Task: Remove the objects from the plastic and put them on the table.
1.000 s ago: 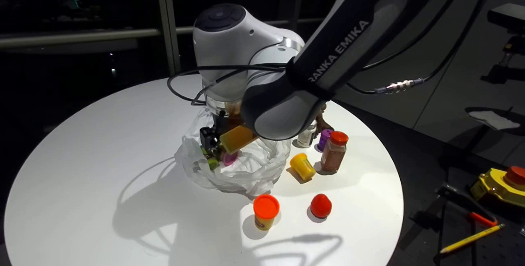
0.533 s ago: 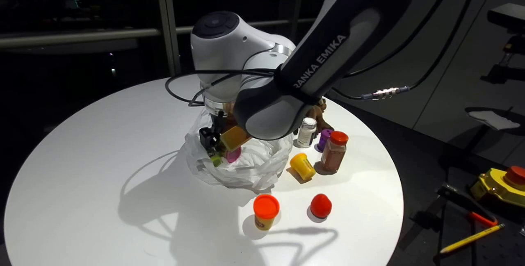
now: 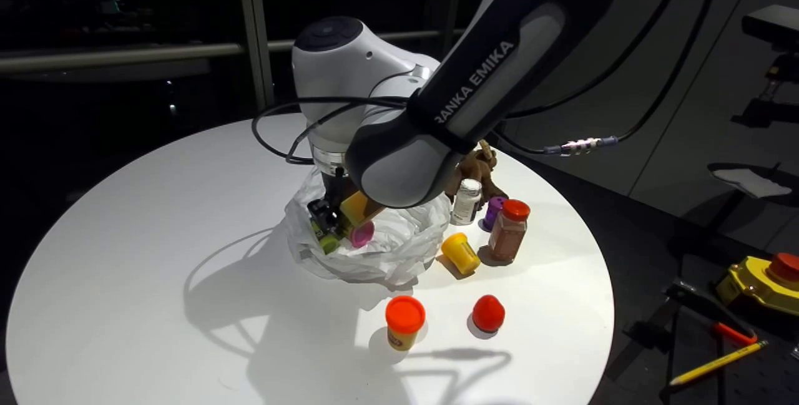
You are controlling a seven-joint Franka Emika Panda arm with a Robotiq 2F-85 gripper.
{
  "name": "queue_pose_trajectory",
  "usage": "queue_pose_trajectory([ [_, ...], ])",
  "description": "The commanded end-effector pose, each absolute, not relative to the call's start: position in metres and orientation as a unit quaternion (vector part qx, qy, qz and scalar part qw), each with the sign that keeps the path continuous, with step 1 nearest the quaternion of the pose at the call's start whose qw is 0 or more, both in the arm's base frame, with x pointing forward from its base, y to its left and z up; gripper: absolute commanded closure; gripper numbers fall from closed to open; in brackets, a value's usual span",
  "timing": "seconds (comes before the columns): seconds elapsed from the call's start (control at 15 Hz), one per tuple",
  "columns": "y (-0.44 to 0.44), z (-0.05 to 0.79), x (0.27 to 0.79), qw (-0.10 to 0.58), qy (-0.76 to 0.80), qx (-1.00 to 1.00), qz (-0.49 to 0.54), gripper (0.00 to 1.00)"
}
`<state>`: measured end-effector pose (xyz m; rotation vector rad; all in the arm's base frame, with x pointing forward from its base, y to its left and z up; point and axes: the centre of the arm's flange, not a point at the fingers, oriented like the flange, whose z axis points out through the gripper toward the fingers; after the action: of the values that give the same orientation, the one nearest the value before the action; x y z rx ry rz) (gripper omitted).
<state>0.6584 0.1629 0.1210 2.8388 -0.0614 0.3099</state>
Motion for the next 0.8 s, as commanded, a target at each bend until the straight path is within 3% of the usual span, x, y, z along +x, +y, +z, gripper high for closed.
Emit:
queue_pose_trajectory([
  [0.0,0.164,0.123,0.666,0.133,-0.009,0.987,0.084,0.58],
  [0.2,0.164,0.120,0.664,0.134,-0.007,0.988,0.074,0.80],
  [0.27,0.165,0.123,0.663,0.137,-0.010,0.988,0.076,0.82],
  [0.73,0.162,0.178,0.652,0.162,-0.063,0.976,0.128,0.82],
])
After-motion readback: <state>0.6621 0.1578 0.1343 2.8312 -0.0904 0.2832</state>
